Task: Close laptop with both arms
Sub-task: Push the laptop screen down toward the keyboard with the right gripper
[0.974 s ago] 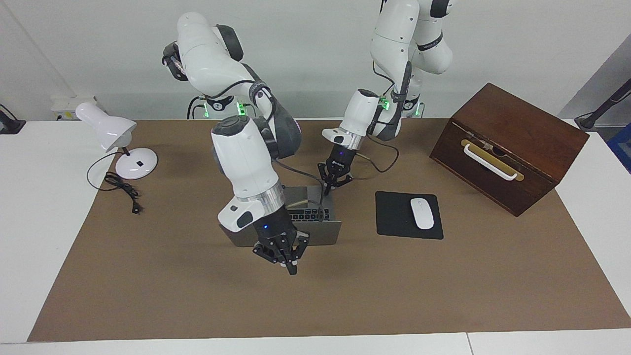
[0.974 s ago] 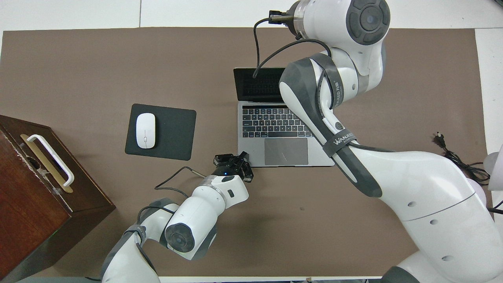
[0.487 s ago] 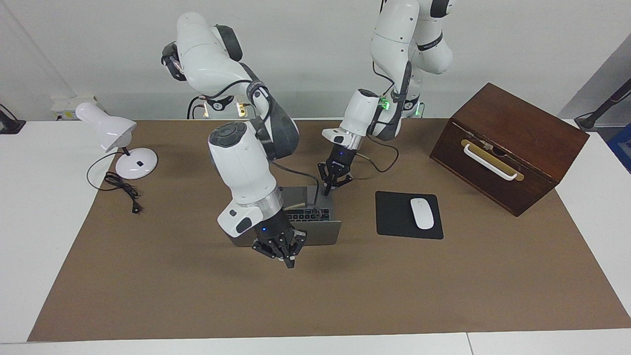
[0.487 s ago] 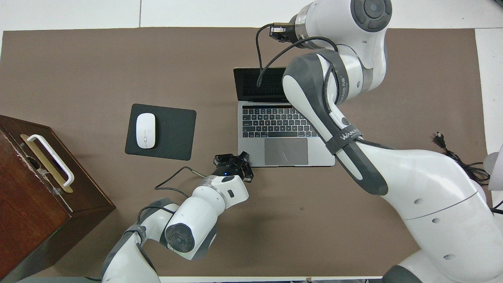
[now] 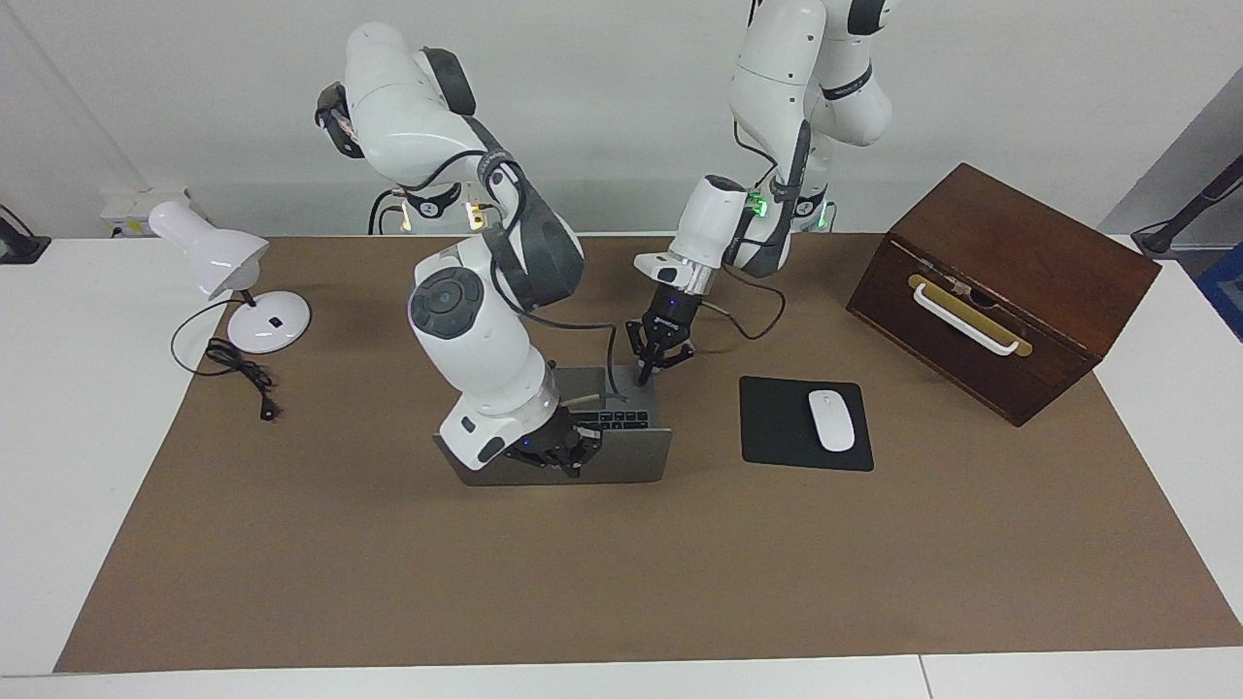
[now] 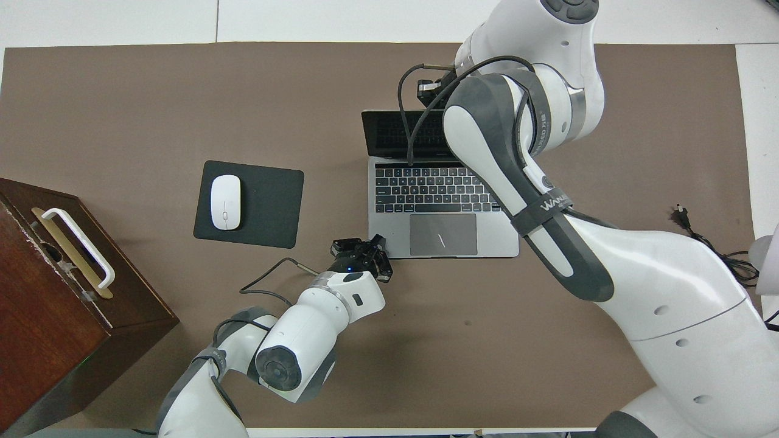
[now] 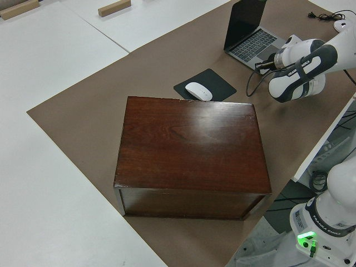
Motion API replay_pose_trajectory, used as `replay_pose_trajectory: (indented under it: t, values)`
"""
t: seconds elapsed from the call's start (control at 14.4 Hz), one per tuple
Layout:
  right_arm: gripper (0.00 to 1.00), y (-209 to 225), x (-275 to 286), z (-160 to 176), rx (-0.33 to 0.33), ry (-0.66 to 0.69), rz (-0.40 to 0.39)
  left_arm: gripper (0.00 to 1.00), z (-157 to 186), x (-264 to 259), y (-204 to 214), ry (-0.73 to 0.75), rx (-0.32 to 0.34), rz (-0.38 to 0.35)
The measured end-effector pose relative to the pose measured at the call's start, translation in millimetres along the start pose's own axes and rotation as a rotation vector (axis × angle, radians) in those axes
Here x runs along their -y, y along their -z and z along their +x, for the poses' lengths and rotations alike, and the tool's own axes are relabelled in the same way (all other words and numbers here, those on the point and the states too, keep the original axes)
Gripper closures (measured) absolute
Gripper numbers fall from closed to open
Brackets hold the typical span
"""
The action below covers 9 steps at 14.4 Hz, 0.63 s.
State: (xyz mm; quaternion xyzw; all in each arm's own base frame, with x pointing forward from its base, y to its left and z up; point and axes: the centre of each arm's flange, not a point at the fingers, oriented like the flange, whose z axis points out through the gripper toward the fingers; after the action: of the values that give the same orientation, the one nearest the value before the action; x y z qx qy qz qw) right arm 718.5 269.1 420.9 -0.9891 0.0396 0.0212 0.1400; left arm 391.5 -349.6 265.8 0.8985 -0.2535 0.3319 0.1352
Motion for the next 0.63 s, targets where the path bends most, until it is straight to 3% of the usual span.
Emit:
replay_pose_trajectory:
  t: [0.21, 0.35, 0.63]
  values:
    - [0.99, -4, -29, -11, 0.217, -0.065, 0.056, 0.99, 0, 0, 0, 0.000, 0.000, 0.000]
    - [0.99, -9, -63, -18, 0.361, -0.108, 0.047, 0.99, 0, 0, 0, 0.000, 0.000, 0.000]
    - [0.99, -37, -72, -55, 0.497, -0.123, -0.014, 0.99, 0, 0, 0, 0.000, 0.000, 0.000]
